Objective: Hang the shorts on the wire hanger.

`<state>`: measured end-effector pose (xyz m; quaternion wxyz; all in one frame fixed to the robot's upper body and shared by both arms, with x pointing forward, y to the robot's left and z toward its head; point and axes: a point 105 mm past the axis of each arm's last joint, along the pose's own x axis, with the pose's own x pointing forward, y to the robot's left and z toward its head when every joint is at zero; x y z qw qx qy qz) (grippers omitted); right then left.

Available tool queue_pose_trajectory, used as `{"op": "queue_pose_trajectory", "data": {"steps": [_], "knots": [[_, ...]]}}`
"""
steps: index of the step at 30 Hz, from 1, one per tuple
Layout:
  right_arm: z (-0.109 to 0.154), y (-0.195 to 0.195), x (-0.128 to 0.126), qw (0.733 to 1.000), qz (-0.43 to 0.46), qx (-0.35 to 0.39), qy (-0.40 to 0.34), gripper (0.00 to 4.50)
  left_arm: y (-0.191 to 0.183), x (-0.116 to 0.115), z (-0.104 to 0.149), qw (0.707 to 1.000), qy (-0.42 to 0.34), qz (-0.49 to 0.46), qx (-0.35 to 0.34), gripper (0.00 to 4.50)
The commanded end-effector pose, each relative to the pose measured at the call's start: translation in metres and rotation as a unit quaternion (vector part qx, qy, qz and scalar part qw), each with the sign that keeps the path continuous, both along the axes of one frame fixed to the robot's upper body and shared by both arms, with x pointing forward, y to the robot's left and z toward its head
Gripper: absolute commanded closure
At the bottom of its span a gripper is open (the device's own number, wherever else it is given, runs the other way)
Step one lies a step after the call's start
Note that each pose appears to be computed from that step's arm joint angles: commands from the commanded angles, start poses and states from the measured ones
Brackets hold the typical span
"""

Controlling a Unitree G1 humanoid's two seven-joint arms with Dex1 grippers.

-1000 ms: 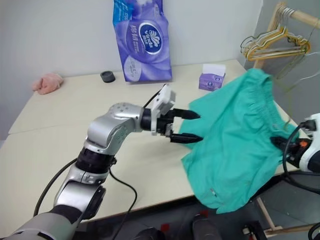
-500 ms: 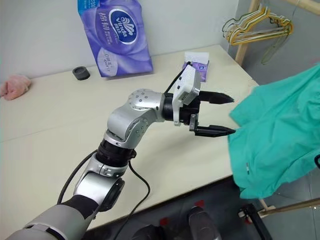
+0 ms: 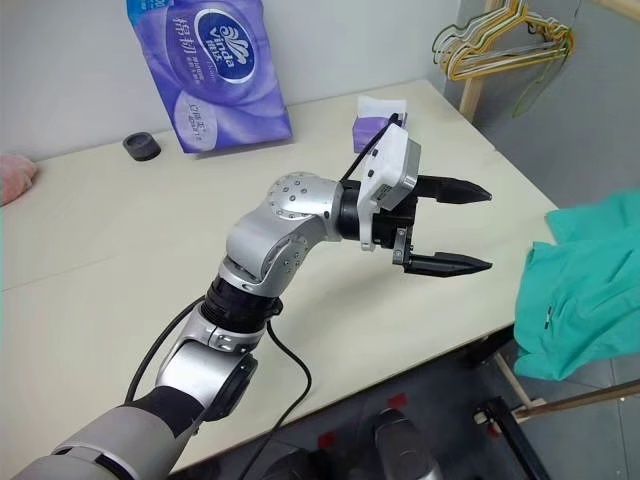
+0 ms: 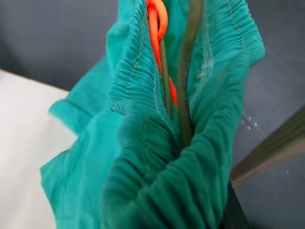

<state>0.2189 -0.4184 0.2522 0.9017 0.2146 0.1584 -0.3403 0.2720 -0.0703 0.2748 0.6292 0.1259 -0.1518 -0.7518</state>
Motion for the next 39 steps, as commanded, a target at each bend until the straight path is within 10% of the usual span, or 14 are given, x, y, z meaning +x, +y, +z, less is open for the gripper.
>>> {"op": "queue_pose_trajectory", "data": {"steps": [1, 20, 34, 39], "knots": [[0.009, -0.009, 0.001, 1.000, -0.004, 0.004, -0.012, 4.50, -0.005, -0.013, 0.015, 0.999, -0.036, -0.021, -0.016, 0.03], [-0.040, -0.012, -0.011, 0.999, -0.005, 0.019, 0.032, 4.50, -0.006, -0.010, 0.009, 0.999, -0.049, -0.012, -0.013, 0.03], [0.012, 0.004, -0.021, 0.996, -0.055, -0.066, -0.025, 0.07, -0.008, -0.008, 0.007, 0.998, -0.054, -0.015, -0.013, 0.00], [0.031, 0.013, -0.030, 0.988, -0.097, -0.122, -0.009, 0.07, -0.009, -0.007, 0.007, 0.998, -0.057, -0.016, -0.014, 0.00]]}}
